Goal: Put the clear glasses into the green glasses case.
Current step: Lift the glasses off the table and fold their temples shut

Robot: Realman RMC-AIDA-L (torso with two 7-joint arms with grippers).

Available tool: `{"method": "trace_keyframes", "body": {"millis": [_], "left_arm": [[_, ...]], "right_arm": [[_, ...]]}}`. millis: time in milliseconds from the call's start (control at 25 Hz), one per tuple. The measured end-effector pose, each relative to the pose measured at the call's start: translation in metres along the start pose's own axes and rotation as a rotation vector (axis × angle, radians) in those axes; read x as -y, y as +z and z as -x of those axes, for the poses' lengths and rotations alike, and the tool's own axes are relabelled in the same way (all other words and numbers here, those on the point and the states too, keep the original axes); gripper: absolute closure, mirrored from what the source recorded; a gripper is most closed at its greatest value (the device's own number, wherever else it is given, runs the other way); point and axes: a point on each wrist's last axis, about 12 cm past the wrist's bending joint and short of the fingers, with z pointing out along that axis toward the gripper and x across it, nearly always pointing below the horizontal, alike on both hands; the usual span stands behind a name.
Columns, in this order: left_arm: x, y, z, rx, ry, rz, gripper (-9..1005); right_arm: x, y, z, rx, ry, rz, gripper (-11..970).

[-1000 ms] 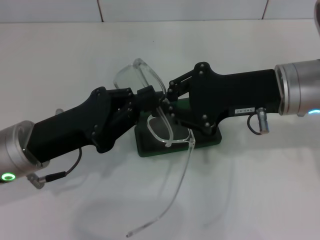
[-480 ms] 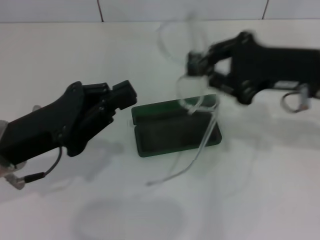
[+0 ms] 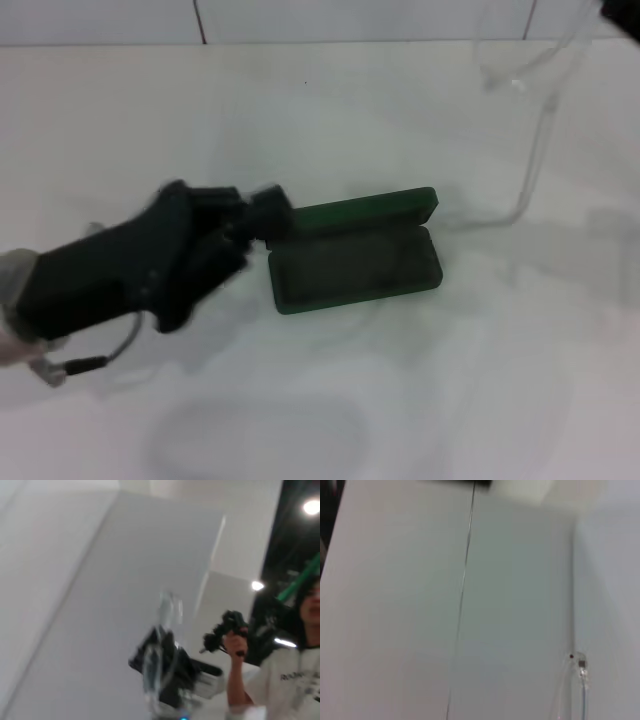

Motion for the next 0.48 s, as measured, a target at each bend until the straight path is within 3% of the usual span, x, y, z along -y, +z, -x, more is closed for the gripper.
{"method": "trace_keyframes", "body": {"millis": [200, 480], "left_arm": [[-0.004, 0.026, -0.006, -0.06, -0.028, -0.111, 940], [-0.001, 0.038, -0.006, 0.016, 0.022, -0.152, 941]], "right_arm": [[0.011, 0.024, -0.024, 0.136, 0.053, -0.002, 846], [0.021, 0.058, -0.054, 0.089, 0.104, 0.011, 846]]}}
